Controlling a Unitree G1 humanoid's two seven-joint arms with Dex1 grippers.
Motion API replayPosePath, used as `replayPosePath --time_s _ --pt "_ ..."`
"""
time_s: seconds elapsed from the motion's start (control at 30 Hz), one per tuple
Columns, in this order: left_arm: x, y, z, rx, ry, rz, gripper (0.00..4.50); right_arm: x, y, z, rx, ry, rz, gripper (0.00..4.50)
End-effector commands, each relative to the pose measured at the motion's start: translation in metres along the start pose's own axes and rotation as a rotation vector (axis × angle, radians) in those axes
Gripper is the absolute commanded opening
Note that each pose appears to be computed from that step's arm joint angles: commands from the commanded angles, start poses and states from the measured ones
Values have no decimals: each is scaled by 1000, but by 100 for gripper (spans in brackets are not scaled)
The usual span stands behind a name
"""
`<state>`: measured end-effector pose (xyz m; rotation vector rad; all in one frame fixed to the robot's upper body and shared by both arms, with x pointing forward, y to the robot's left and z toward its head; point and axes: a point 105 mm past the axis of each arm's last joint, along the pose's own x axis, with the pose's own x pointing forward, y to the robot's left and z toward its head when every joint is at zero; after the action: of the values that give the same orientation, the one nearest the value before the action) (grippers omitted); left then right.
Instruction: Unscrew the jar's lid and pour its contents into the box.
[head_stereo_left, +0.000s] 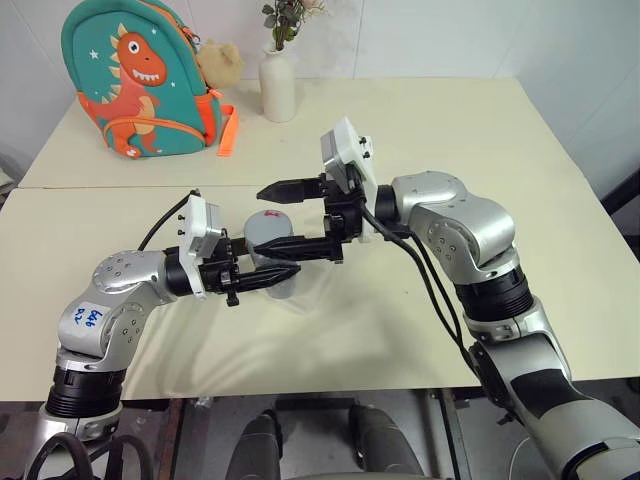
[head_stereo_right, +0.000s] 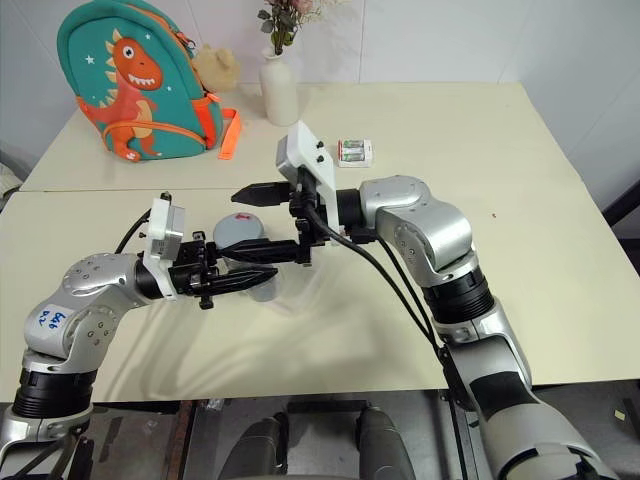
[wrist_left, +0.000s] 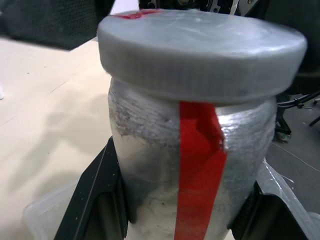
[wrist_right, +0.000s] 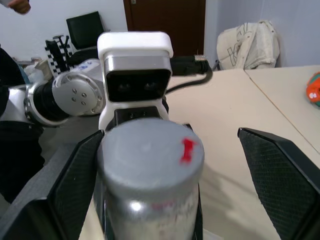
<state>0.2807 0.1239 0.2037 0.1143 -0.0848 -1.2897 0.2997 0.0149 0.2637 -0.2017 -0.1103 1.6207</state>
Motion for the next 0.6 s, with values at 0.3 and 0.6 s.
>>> replayPosePath --time_s 0.3,0.6 --pt "2 -7 11 48 -29 -43 197 -42 -20 6 -14 -7 -104 448" --pt "1 -8 12 48 -28 -41 197 -49 -18 4 0 2 -73 448"
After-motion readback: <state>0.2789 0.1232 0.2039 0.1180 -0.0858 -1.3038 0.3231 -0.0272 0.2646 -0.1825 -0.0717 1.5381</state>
